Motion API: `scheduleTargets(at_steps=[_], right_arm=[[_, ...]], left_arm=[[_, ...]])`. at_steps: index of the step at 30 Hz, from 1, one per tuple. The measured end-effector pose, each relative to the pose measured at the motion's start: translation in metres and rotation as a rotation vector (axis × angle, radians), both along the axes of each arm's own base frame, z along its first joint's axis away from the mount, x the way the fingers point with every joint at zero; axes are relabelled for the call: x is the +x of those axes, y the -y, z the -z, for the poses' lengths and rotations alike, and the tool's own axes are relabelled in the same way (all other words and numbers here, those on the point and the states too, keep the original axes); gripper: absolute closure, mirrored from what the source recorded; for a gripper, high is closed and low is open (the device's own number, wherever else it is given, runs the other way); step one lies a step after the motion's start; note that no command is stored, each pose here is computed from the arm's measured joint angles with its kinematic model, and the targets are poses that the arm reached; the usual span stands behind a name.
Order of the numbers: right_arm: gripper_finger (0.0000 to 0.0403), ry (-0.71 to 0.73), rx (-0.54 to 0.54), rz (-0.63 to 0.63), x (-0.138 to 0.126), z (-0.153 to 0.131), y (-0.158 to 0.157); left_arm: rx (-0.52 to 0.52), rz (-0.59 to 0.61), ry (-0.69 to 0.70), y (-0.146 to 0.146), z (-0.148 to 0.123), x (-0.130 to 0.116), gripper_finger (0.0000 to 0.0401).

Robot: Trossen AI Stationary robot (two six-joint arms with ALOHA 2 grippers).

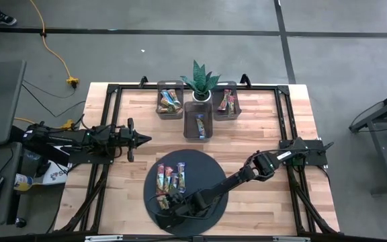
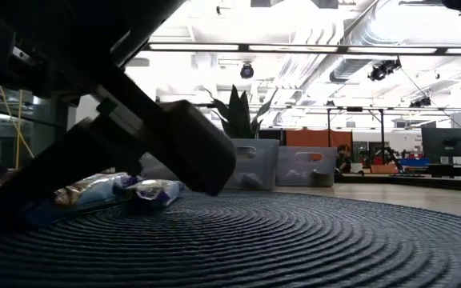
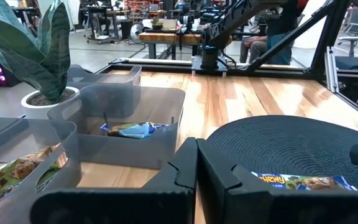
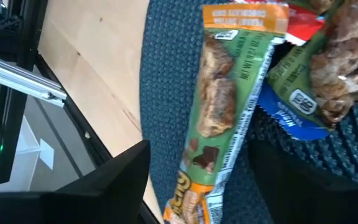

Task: Pick and place Granola Bars by type
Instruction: Put the yellow granola bar into the left black bin

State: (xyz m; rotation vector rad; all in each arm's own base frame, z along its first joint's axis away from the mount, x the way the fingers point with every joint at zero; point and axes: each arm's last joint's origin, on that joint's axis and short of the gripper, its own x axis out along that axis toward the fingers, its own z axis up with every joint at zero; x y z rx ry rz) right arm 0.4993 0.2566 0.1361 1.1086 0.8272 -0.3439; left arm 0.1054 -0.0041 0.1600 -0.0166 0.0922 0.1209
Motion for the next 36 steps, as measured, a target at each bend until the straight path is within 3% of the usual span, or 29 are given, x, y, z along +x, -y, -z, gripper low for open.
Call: scheduleTargets(at_steps=[20,36], right_arm=[[0.0264,-0.027,-0.007,-0.007,-0.001,0.0031,0.0016],[0.0327,-0.019,0.001,-0.007,-0.0004,0.0025,0.001]], left_arm=[[0.0,0.0,0.0,0.0,0.0,0.0,0.04],[0.0,0.0,0.0,0.0,0.0,0.0,0.04]])
